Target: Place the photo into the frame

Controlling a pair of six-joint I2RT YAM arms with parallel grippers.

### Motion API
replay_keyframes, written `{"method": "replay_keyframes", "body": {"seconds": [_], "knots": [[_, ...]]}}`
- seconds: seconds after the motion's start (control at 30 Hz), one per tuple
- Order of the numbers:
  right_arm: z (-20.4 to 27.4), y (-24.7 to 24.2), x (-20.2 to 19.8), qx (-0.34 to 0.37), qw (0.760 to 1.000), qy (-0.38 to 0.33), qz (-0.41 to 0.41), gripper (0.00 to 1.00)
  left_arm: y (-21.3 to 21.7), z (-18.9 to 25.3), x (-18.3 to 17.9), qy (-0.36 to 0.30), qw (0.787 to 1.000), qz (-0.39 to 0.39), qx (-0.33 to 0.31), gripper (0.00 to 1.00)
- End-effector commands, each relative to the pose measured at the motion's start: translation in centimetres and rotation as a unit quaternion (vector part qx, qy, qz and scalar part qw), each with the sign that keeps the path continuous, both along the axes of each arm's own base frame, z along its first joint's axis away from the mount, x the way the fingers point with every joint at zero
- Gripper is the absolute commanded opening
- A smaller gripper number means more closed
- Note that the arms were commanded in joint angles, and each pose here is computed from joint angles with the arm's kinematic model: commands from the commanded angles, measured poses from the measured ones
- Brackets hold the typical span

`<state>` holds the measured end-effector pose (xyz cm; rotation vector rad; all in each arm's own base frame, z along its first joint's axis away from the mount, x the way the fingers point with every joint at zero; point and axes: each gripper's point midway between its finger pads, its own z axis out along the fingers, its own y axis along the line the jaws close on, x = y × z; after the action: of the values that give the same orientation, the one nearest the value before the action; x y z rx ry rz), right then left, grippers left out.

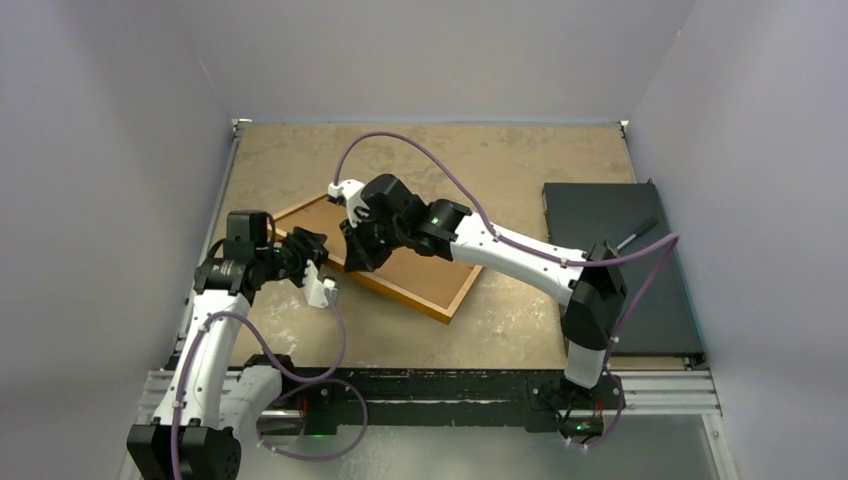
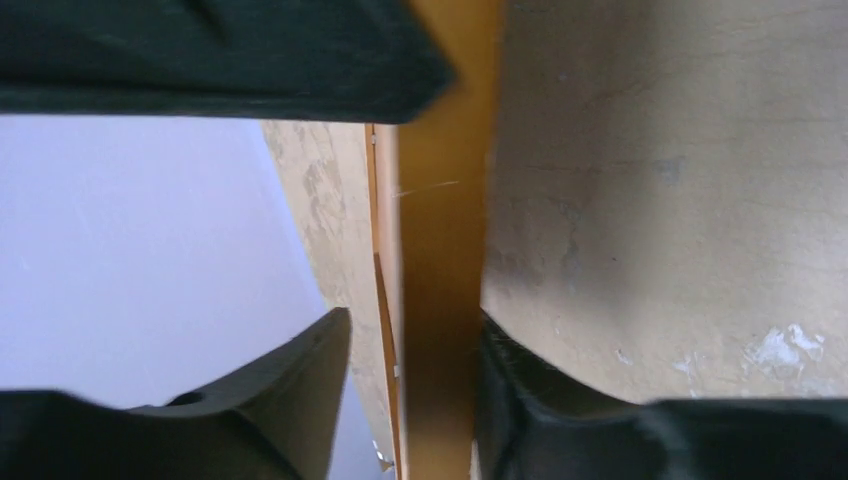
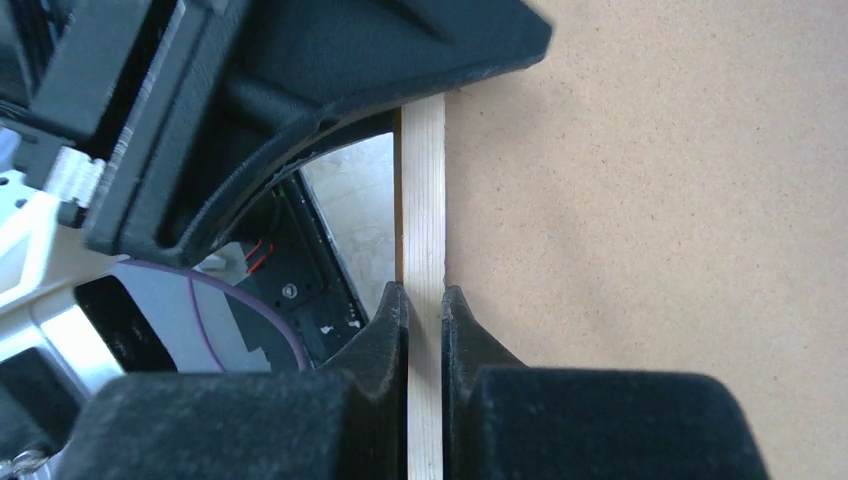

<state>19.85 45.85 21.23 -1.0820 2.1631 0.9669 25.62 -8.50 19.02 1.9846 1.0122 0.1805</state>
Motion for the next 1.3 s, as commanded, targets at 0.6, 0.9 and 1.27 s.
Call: {"method": "replay_keyframes", "body": {"seconds": [0.6,0.9,1.27], "knots": [[5.5,-8.4,1.1,-0.063,0.983,-0.171,0.008,0.87,-1.6,6.7,1.2,0.039,0.996,0.018,-0.082,0.07],[4.1,-7.7,1.2,-0.125,0.963,-0.240,0.017,0.83,-2.1,8.1,1.5,0.056,0.991,0.029,-0.115,0.06],[4.6,-7.3,5.5,-0.161,0.935,-0.310,-0.052,0.61,-2.2,8.9,1.6,0.052,0.991,0.032,-0.122,0.05]]}}
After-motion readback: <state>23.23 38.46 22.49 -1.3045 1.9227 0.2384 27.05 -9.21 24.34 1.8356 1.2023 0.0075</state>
